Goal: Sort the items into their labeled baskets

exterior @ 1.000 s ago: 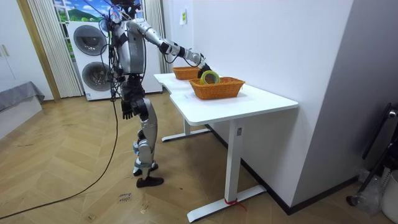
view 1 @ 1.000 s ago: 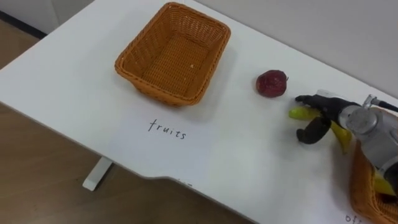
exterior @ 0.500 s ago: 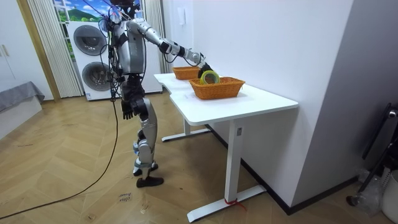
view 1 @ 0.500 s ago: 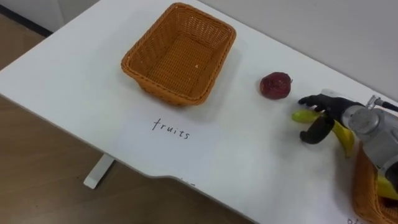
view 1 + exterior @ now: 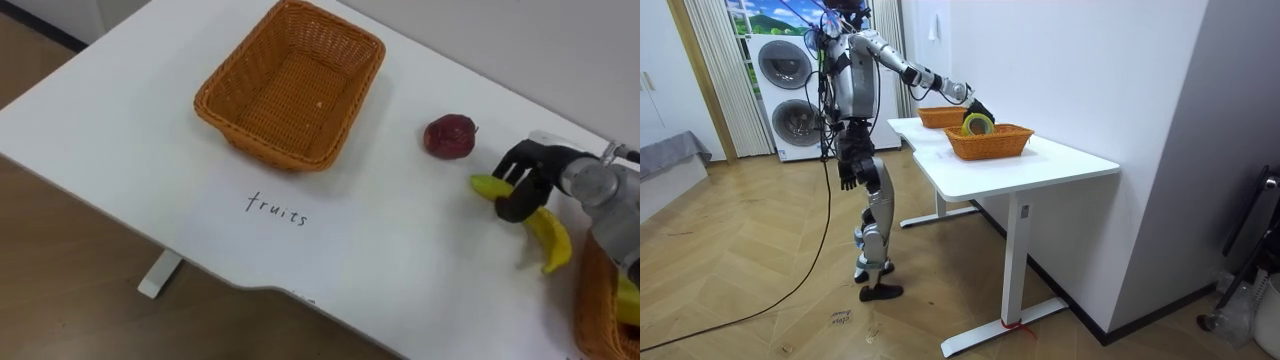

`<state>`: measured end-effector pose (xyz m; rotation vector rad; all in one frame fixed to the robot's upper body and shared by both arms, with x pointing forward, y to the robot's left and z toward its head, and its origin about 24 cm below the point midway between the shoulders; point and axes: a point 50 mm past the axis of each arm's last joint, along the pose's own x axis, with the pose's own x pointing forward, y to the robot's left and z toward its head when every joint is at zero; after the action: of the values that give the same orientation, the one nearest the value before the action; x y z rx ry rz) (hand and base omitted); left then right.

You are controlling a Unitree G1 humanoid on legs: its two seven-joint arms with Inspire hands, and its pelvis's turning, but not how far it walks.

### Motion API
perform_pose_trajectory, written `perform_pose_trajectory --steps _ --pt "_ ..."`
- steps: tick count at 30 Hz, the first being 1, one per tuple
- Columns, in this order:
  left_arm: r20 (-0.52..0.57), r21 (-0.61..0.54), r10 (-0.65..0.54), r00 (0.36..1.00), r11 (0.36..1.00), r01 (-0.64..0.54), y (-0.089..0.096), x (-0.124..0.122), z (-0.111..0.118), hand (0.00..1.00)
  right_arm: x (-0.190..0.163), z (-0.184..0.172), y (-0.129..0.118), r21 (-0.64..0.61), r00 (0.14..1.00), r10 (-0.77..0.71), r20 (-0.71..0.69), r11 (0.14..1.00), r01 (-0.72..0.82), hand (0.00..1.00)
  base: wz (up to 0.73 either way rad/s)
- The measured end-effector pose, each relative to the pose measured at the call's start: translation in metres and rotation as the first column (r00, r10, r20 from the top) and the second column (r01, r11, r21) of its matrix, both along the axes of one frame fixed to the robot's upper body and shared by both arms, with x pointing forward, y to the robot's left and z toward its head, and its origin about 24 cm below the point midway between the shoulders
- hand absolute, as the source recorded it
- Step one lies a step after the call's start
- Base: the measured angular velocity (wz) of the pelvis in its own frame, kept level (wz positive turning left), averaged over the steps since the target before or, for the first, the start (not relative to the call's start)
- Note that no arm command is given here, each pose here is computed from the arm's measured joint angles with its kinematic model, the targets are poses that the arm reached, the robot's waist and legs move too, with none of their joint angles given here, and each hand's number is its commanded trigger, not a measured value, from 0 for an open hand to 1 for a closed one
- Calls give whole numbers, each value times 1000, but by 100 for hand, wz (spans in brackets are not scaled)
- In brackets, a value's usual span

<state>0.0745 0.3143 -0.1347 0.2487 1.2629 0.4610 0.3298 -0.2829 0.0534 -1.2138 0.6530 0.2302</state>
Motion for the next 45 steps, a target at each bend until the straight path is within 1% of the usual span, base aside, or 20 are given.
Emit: perform_pose_trajectory --steps 13,23,27,30,33,36,38,39,42,45 --pt "-16 4 -10 1000 1000 11 0 -3 -1 0 0 0 10 -4 999 53 -3 999 -53 100 -1" --pt "-46 7 9 999 1000 -9 0 -17 -3 0 -2 4 17 1 994 103 31 995 -103 100 -1" --pt "-41 15 30 999 999 -30 3 -22 -3 0 2 21 28 9 978 182 104 983 -184 100 0" --pt "-30 17 36 999 999 -35 3 -21 -2 0 4 38 36 16 959 228 168 972 -233 100 -3" --pt "-14 16 48 999 999 -48 3 -22 -2 0 5 52 43 34 940 250 234 964 -265 100 -11" --pt "-18 10 64 998 998 -63 1 -28 -4 0 3 61 43 75 930 237 280 960 -268 100 -9" --pt "-26 9 76 997 997 -75 1 -34 -5 0 1 66 44 80 921 240 307 958 -276 100 0" --pt "-28 7 96 995 995 -95 1 -38 -5 0 1 75 48 79 908 249 338 954 -291 100 0" --pt "-28 9 125 992 992 -125 3 -42 -4 0 -1 95 55 71 871 269 412 943 -325 100 0" --pt "-27 9 134 991 991 -134 3 -43 -4 0 -4 106 62 52 843 309 440 929 -367 100 0"
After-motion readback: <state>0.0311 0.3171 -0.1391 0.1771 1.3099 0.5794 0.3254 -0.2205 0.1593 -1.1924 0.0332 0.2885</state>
